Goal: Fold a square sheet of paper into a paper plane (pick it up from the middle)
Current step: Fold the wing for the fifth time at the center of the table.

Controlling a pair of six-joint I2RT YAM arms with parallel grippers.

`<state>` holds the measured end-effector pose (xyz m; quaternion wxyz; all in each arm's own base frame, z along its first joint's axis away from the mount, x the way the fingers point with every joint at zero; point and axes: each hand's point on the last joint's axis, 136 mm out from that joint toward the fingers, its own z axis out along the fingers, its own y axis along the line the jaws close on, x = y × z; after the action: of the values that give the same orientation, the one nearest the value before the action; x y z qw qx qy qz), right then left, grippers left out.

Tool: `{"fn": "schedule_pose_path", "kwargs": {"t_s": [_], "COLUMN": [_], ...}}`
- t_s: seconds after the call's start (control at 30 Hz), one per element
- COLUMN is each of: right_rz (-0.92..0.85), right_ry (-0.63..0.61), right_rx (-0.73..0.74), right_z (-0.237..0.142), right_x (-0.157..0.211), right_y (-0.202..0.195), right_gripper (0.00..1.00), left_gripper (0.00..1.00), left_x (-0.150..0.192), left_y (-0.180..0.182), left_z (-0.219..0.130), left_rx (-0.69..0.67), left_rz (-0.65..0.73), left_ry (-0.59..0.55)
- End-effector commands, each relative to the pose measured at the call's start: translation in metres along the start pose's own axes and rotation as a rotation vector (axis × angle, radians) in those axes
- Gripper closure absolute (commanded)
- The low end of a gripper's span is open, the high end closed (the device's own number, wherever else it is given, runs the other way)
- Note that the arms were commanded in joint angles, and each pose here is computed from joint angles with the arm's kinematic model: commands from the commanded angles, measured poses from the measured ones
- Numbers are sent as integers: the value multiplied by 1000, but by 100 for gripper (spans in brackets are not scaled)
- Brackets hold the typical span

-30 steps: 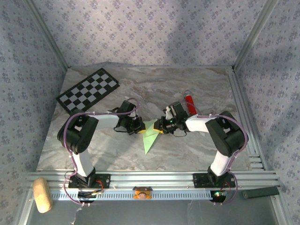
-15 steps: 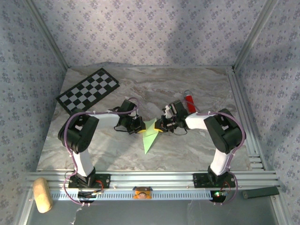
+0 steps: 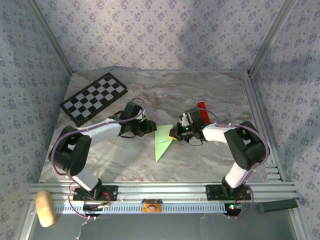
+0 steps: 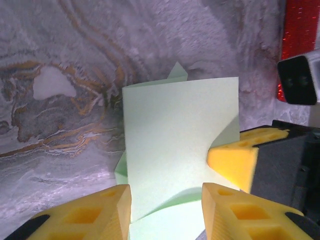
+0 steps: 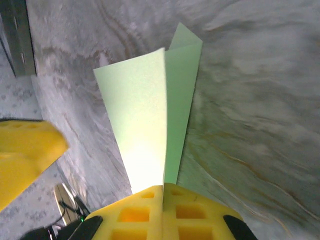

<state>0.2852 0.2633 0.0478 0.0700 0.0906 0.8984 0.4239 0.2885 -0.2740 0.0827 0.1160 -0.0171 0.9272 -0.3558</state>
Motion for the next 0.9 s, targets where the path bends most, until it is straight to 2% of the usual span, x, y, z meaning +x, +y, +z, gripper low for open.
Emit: {"fn": "schedule_pose_path", "kwargs": {"t_s": [0.0, 0.13, 0.27, 0.6, 0.87], "right_rz": [133, 230, 285, 278, 270], "right_ry": [-137, -217, -260, -246, -241], "right_rx": [35, 35, -13, -35, -27], "right_z": [-14, -25, -33, -35, -35], "right_x": [-14, -14, -15, -13, -13], "right_y": [-10, -18, -16, -6, -5], "right_gripper": [99, 99, 99, 99, 99], "left_gripper": [60, 61, 65, 65, 65], "left_x": [6, 15, 34, 79, 90], "left_y": [2, -13, -18, -38, -42], "left_z": [-6, -7, -4, 12, 26], "left_rx": [-44, -25, -103, -227, -335], "left_rz": [70, 173, 320, 624, 737], "left_ry": [-24, -39, -28, -4, 4]}}
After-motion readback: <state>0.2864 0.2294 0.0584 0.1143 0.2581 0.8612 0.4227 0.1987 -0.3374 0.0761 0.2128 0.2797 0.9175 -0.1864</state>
